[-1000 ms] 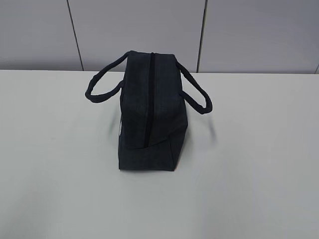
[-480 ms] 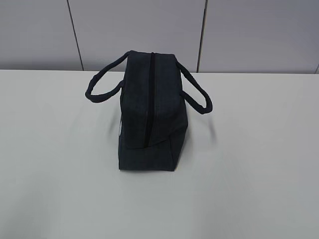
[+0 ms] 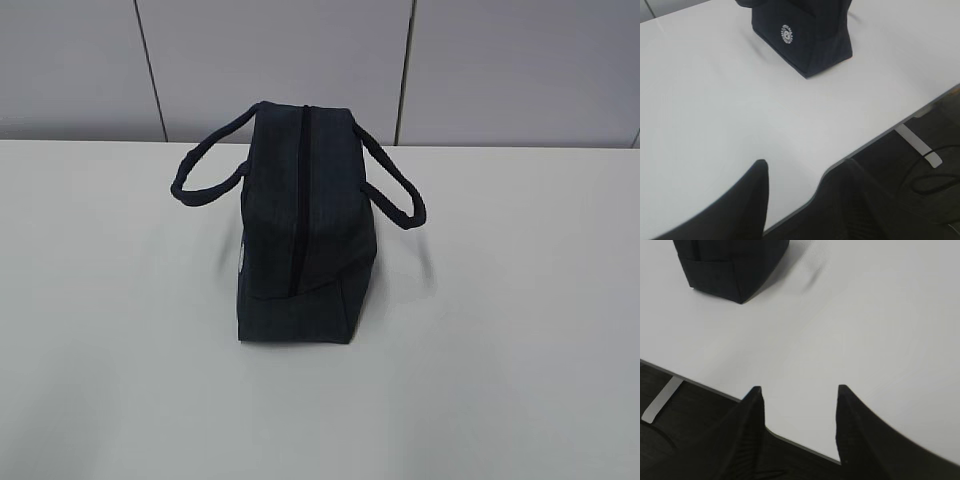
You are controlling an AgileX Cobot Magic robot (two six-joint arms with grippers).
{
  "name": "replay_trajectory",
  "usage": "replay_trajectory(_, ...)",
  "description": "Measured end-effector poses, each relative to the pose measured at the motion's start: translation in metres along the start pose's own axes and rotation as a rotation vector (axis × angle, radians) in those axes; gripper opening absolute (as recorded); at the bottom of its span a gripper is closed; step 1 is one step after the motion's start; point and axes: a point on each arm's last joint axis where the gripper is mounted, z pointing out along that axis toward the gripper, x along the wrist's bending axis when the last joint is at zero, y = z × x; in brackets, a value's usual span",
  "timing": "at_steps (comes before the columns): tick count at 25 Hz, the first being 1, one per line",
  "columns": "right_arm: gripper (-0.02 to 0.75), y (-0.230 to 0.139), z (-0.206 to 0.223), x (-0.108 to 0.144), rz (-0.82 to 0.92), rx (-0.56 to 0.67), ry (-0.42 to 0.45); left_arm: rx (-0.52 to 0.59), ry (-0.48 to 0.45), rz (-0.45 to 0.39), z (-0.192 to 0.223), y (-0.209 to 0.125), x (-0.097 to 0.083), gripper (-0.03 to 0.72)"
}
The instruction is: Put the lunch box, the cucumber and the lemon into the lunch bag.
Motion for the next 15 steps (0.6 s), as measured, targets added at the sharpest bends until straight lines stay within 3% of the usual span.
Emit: replay_trajectory(15,0.350,0.0012,0.0017,0.0035,0.181,-0.001,-0.294,-0.003,0.315,-0.181,0.0036,0.0022,-0.0012,0.321)
